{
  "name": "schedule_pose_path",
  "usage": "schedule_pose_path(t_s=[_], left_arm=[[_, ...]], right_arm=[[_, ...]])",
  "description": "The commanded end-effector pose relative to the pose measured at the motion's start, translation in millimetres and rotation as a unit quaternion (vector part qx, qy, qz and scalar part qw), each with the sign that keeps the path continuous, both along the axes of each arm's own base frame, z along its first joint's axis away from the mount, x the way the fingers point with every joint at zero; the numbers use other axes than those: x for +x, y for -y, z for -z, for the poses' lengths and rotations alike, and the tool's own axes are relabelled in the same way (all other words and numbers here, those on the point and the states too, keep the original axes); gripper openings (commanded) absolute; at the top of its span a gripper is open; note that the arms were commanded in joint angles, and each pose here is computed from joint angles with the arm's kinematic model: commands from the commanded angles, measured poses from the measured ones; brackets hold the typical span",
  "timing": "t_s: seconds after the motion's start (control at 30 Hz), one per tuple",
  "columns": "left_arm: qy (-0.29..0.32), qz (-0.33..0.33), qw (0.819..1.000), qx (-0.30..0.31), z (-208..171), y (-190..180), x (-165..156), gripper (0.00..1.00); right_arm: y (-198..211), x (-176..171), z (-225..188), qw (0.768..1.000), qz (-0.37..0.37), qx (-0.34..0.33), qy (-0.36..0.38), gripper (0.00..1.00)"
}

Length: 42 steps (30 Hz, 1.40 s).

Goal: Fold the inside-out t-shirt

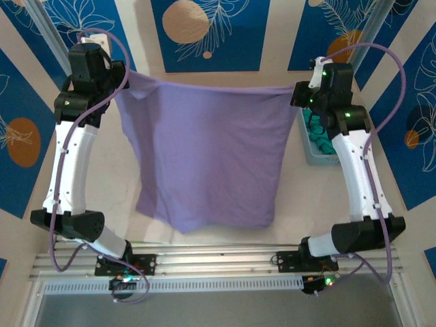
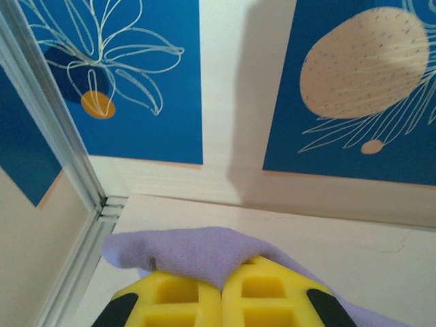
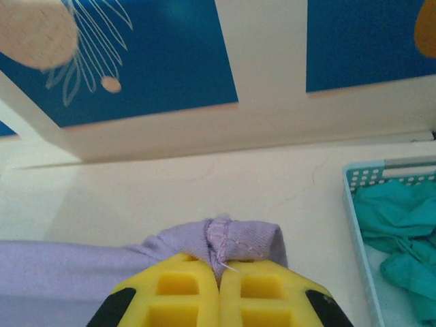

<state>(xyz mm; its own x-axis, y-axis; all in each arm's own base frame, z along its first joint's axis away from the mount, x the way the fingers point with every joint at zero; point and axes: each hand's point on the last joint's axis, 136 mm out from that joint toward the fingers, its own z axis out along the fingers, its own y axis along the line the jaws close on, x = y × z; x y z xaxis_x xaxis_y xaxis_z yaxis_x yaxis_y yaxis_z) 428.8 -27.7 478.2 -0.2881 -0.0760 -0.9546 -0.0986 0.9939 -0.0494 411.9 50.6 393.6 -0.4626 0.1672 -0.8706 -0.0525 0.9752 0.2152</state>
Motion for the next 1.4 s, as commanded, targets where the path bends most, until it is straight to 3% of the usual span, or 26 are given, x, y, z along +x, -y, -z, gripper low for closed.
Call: schedule_pose_path(t_s=[0.0,0.27,0.5,0.6,0.73,0.87,1.07,1.2,1.37], left_arm=[[0.107,0.023,0.994,-0.016,-77.7,-1.4,-41.4,0.00],[0.215,0.057,0.974,-0.039,-137.9,-6.8,-162.3,0.00],[0.318,0.076,0.944,-0.051,-180.9,-16.5,-271.8,0.00],[0.345,0.093,0.932,-0.058,-194.2,-14.4,-297.3,0.00],[0.360,0.092,0.927,-0.053,-204.4,-15.1,-302.4,0.00],[0.341,0.055,0.938,-0.031,-201.7,-22.7,-267.0,0.00],[0.239,0.018,0.971,0.007,-149.3,-18.2,-142.4,0.00],[0.164,0.018,0.986,0.024,-79.3,-7.3,-52.7,0.00],[0.062,0.026,0.997,0.038,44.3,5.6,65.4,0.00]], right_arm=[[3.2,-23.5,-70.4,0.995,-0.013,-0.018,0.097,0.00],[-4.4,-120.0,-126.5,0.982,-0.056,-0.002,0.182,0.00],[-3.0,-217.4,-175.9,0.961,-0.072,0.026,0.267,0.00],[-2.1,-250.7,-196.4,0.950,-0.078,0.035,0.301,0.00],[2.0,-272.6,-214.9,0.940,-0.074,0.029,0.331,0.00],[4.6,-262.2,-219.5,0.940,-0.064,0.015,0.335,0.00],[2.8,-186.5,-189.8,0.955,-0.053,-0.011,0.290,0.00],[-1.3,-113.5,-137.4,0.971,-0.046,-0.019,0.233,0.00],[-5.9,3.5,-32.5,0.988,-0.027,-0.034,0.148,0.00]])
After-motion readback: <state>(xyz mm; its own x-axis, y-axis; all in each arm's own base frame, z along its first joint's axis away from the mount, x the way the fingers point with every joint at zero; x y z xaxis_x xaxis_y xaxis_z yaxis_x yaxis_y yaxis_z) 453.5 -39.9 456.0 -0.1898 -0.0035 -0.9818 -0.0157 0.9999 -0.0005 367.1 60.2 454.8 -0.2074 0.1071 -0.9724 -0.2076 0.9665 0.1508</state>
